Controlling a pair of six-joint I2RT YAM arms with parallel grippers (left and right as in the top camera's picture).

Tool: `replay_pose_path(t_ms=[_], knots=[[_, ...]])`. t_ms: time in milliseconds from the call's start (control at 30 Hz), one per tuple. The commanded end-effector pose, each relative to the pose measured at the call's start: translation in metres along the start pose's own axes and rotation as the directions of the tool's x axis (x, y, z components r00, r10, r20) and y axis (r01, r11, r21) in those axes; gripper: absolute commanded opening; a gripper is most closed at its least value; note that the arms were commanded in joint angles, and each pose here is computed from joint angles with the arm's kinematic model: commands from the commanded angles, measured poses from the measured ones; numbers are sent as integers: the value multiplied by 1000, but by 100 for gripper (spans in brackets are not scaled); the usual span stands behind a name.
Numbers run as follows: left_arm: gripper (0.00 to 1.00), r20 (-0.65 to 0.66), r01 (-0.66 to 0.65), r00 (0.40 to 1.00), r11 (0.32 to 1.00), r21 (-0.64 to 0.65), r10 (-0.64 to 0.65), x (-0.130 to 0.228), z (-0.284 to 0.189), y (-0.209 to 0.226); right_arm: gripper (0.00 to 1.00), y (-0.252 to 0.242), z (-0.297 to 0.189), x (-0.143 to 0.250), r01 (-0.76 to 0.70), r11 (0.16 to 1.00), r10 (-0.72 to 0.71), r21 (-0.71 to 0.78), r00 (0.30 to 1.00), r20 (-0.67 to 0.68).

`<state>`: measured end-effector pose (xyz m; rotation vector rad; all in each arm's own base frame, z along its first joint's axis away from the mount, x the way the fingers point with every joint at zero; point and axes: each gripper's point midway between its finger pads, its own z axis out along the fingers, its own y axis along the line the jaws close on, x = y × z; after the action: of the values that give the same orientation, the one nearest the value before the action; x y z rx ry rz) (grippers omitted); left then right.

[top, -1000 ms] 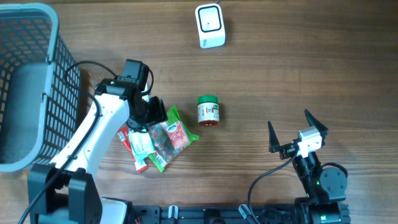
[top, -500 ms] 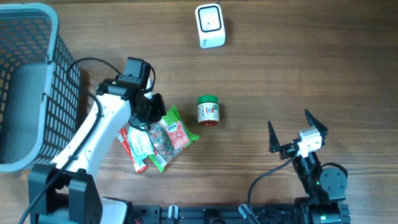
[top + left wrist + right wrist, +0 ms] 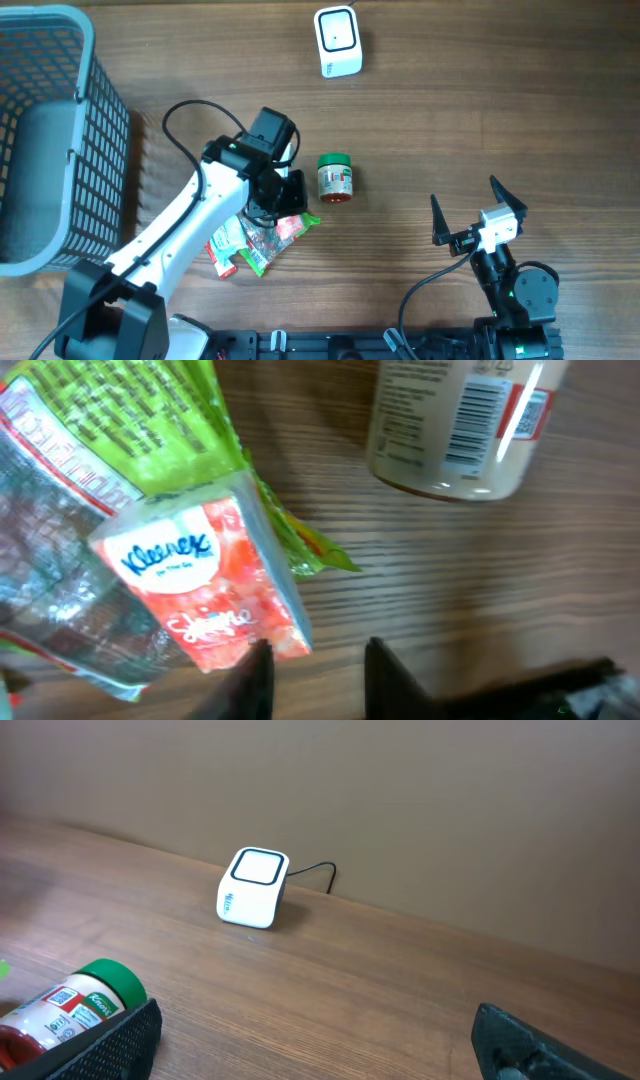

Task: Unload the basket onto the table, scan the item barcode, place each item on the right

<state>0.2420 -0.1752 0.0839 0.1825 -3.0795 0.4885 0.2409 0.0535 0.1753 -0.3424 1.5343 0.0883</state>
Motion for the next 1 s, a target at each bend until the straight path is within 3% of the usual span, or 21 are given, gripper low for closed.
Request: replay_pose_path(t_ms=[0, 167, 233, 267, 333, 367, 433, 467, 533, 567, 633, 667, 700, 867, 933, 967], knots=[[53, 81, 27, 996, 998, -50, -23, -11, -8, 4, 100, 2, 0, -1, 15, 1000, -14, -12, 1000, 6], [57, 82, 27, 996, 998, -49, -23, -11, -8, 3, 100, 2, 0, -1, 15, 1000, -14, -12, 1000, 6], [73, 74, 29, 997, 998, -54, -25, -9, -8, 5, 100, 1, 0, -6, 99, 995, -99, -5, 995, 29], [90, 73, 29, 997, 998, -54, -25, -9, -8, 5, 100, 1, 0, -8, 150, 989, -150, -2, 988, 34], [100, 56, 29, 998, 999, -45, -27, -6, -8, 3, 100, 2, 0, -1, 193, 981, -193, -10, 981, 8], [93, 45, 33, 999, 998, -53, -30, -3, -8, 5, 100, 1, 0, -5, 217, 976, -217, -5, 976, 24], [29, 46, 32, 998, 998, -53, -30, -3, -8, 5, 100, 15, -1, -10, 212, 974, -207, -76, 976, 64], [4, 47, 32, 998, 998, -53, -30, -3, -8, 5, 100, 24, -2, -12, 214, 969, -205, -125, 975, 83], [4, 57, -44, 997, 998, -46, 47, -7, -11, 2, 100, 32, -3, -10, 205, 963, -193, -173, 977, 86], [4, 62, -109, 992, 993, -46, 111, -9, -19, -2, 100, 33, -3, -9, 110, 976, -99, -187, 993, 67], [4, 81, -122, 989, 992, -42, 125, -14, -37, -9, 100, 37, -5, -18, -156, 960, 170, -232, 985, 40], [4, 116, -120, 986, 992, -25, 122, -19, -68, -19, 100, 44, -9, -30, -344, 894, 362, -287, 932, 8], [4, 142, -124, 982, 992, -11, 124, -21, -87, -25, 100, 43, -10, -36, -448, 846, 464, -289, 886, -15], [5, 308, -161, 940, 987, 21, 147, -24, -148, -38, 100, 35, -14, -84, -536, 798, 544, -277, 837, -52], [7, 343, -145, 928, 989, -29, 146, -31, -150, -30, 100, 34, -7, -100, -582, 777, 556, -239, 813, -171], [15, 362, -131, 921, 989, -64, 146, -36, -152, -24, 100, 34, -1, -108, -574, 785, 530, -232, 817, -228]])
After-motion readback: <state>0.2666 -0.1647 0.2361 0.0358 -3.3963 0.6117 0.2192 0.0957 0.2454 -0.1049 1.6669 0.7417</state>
